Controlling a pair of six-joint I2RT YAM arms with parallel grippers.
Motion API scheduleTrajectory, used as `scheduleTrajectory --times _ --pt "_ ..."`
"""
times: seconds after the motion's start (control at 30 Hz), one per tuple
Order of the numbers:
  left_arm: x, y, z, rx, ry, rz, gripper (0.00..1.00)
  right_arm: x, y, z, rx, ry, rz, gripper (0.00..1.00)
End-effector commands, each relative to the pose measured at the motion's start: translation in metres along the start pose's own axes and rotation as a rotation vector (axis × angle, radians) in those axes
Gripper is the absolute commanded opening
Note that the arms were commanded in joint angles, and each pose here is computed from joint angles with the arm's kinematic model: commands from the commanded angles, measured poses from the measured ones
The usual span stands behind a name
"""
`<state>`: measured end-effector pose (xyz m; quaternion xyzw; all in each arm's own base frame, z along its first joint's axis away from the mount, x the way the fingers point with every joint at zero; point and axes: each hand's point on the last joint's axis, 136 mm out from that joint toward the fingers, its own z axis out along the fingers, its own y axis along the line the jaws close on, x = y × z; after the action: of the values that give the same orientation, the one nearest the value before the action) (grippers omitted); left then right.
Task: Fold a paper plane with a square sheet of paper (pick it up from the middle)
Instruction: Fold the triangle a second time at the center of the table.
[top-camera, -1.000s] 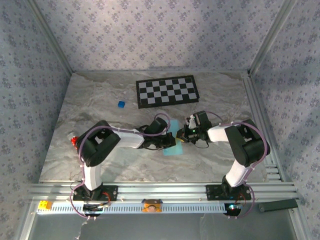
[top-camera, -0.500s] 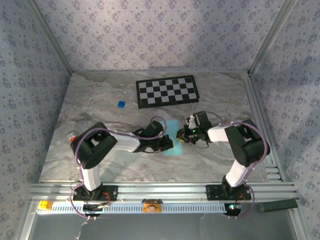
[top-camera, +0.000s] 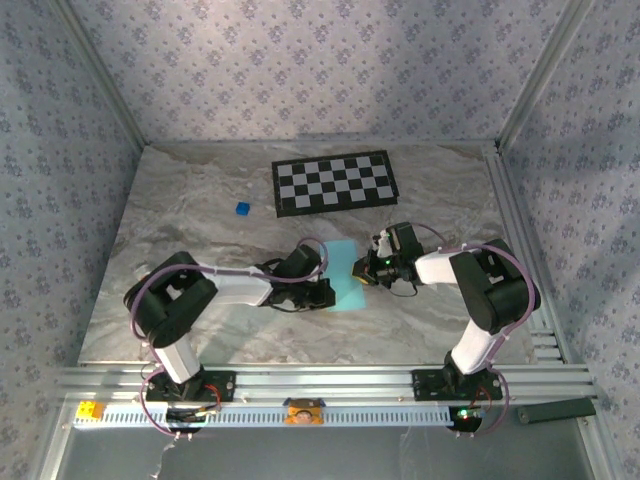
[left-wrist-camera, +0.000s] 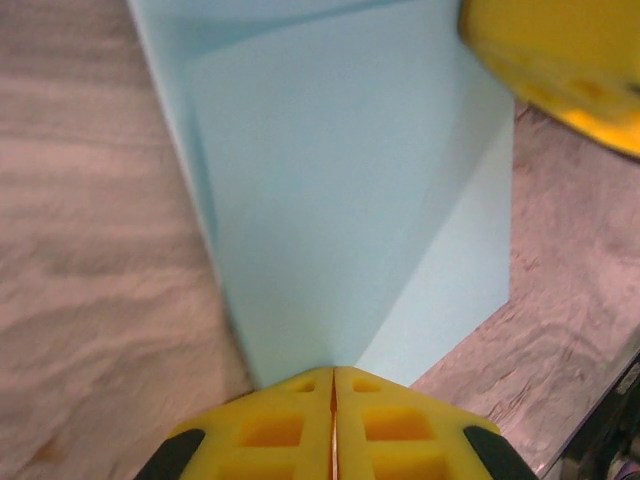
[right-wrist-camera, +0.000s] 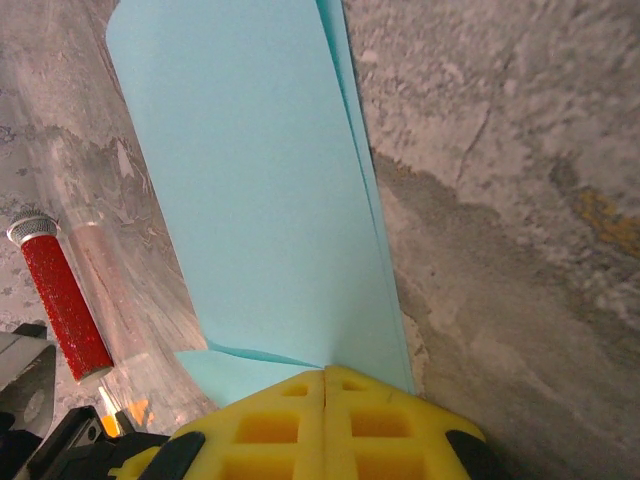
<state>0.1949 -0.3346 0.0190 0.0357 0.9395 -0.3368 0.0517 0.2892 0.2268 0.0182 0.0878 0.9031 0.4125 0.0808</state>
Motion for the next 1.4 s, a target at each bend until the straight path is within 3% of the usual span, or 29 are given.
scheduleTrajectory --times 0.0,0.17,0.53,0.67,0.83,1.13,1.37 --pt "0.033 0.038 -0.007 -0.135 0.108 0.016 0.08 0.016 -0.045 0.000 0.169 0.020 0.067 0.00" --pt "0.028 0.029 -0.016 -0.118 0.077 0.047 0.08 0.016 -0.045 0.000 0.168 0.021 0.067 0.00" --pt "-0.016 -0.030 -0.032 0.083 -0.085 0.075 0.07 0.015 -0.043 -0.002 0.179 0.018 0.069 0.00" --pt "-0.020 -0.046 -0.018 0.148 -0.048 0.091 0.07 0.015 -0.044 -0.002 0.179 0.018 0.068 0.00" --pt "-0.012 -0.036 0.002 0.132 0.019 0.079 0.07 0.017 -0.045 -0.001 0.183 0.024 0.070 0.00" --pt "0.039 0.035 0.007 -0.056 0.128 0.033 0.06 0.017 -0.049 -0.001 0.189 0.027 0.075 0.00" --pt "0.044 0.039 -0.008 -0.090 0.120 0.065 0.06 0.017 -0.049 -0.001 0.190 0.030 0.079 0.00"
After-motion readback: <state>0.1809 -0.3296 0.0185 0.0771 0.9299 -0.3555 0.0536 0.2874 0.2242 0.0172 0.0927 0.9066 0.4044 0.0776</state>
